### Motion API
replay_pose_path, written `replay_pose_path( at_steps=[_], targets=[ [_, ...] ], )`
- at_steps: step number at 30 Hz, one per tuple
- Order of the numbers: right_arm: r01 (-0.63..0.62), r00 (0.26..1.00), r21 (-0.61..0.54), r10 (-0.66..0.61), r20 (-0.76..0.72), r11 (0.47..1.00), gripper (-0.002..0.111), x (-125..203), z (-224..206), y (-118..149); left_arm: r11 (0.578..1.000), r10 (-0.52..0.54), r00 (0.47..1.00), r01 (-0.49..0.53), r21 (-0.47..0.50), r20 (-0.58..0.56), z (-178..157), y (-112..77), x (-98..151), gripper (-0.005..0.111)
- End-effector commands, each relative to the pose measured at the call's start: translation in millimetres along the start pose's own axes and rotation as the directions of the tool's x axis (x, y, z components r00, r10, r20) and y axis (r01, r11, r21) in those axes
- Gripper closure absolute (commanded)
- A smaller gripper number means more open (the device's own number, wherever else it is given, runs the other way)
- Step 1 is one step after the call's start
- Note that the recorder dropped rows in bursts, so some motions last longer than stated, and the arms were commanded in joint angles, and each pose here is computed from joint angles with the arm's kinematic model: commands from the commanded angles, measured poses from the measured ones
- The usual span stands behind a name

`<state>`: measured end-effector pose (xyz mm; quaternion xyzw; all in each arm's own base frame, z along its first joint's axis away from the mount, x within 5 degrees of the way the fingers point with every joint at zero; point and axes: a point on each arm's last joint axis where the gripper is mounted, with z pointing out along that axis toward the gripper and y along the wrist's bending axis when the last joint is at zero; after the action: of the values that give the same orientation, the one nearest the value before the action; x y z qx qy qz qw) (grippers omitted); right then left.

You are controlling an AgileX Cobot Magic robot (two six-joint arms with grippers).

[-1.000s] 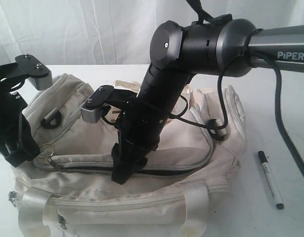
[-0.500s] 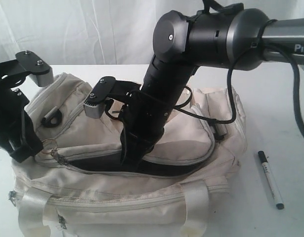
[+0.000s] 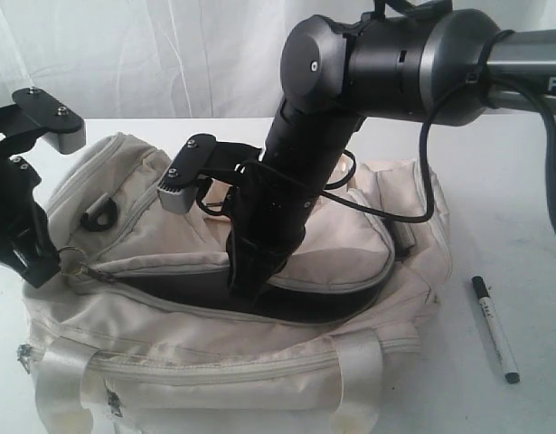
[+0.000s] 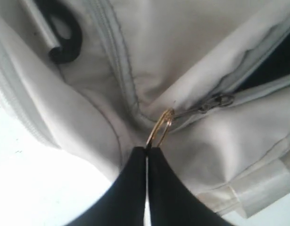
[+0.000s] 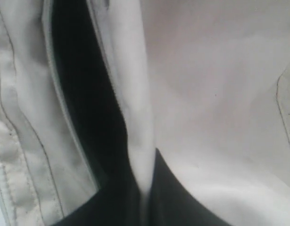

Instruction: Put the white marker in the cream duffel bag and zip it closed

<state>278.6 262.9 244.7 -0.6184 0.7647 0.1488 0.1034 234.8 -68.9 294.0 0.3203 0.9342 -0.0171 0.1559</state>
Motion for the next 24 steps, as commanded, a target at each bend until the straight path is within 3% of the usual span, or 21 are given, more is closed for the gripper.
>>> replay_pose_path(
  at_steps=[1, 7, 14, 24],
  targets=[
    [0.014, 1.000, 0.017, -0.014, -0.017, 1.000, 0.108, 2, -6, 1, 0.994, -0.022, 0.999, 0.017, -0.108, -0.038, -2, 9.6, 6, 0.107],
    [0.014, 1.000, 0.011, -0.014, -0.023, 1.000, 0.108, 2, -6, 1, 0.982, -0.051, 0.998, 0.055, -0.183, 0.027, -3, 16.6, 1, 0.107],
    [-0.001, 0.999, 0.000, 0.001, -0.054, 1.000, 0.108, 5, -6, 2, 0.919, -0.160, 0.987, 0.160, -0.361, 0.029, -7, 32.7, 6, 0.107],
    [-0.025, 0.998, 0.050, 0.028, -0.062, 0.998, 0.108, 6, -6, -2, 0.909, -0.128, 0.990, 0.141, -0.392, 0.059, -9, 35.9, 2, 0.107]
  ],
)
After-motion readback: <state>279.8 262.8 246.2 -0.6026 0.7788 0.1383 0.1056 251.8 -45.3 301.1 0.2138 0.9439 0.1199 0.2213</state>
